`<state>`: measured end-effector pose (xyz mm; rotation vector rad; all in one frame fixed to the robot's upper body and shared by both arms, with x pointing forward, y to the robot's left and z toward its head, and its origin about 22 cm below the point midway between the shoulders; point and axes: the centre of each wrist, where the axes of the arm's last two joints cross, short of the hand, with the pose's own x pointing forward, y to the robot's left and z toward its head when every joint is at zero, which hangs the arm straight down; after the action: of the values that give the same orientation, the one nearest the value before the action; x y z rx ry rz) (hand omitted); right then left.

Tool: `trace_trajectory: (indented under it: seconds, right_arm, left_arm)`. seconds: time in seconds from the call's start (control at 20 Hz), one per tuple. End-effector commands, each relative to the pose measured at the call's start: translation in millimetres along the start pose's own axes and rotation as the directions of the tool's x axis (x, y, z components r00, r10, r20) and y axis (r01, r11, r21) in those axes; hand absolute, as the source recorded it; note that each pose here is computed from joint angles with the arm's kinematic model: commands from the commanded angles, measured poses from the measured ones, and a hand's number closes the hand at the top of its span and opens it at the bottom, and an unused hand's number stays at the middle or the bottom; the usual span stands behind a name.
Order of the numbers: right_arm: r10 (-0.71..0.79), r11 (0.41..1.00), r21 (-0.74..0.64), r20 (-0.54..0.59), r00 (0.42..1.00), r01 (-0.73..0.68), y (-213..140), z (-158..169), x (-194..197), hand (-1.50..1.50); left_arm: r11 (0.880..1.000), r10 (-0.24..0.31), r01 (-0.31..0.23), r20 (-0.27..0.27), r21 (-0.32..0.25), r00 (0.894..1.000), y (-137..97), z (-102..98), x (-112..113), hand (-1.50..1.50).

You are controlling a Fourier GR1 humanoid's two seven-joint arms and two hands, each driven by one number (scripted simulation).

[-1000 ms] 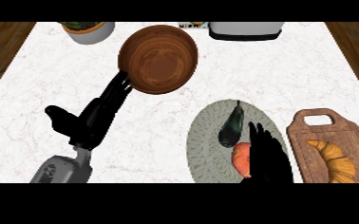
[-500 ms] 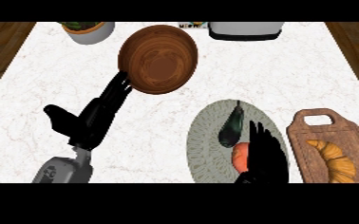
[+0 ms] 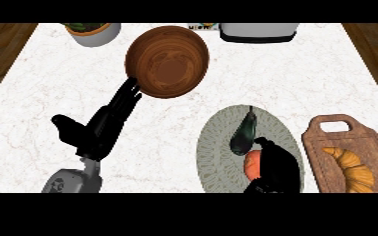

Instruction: Pick the squash from the placemat and place it in the bowl

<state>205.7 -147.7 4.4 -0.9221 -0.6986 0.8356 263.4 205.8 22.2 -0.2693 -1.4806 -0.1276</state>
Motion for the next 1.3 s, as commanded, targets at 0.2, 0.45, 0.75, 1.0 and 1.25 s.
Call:
trace_trajectory:
  seconds: [0.2,0.45,0.75,1.0,1.25]
  right_arm:
    - [0.029,0.998,-0.054,0.082,0.996,-0.025,8.5,-0.2,9.6,1.50]
    - [0.055,0.997,-0.058,0.102,0.993,-0.049,10.8,-3.5,-10.1,1.50]
    - [0.258,0.966,-0.087,0.424,0.868,-0.245,20.7,34.6,71.1,1.50]
    - [0.413,0.899,-0.187,0.663,0.625,-0.396,27.4,63.3,115.2,1.50]
    - [0.434,0.901,-0.296,0.663,0.610,-0.319,20.1,87.6,144.8,1.50]
  left_arm:
    - [1.000,0.010,-0.010,0.026,0.006,1.000,-3.2,-7.4,4.2,0.00]
    - [1.000,-0.006,0.006,0.009,0.004,1.000,1.8,7.6,3.0,0.00]
    - [0.999,-0.006,0.005,-0.008,-0.051,1.000,-12.3,-7.1,2.5,0.00]
    - [0.993,0.005,-0.003,0.012,-0.119,1.000,-32.1,-15.6,7.6,0.00]
    - [0.997,-0.018,0.018,-0.003,-0.074,1.000,-15.5,-6.1,1.5,0.00]
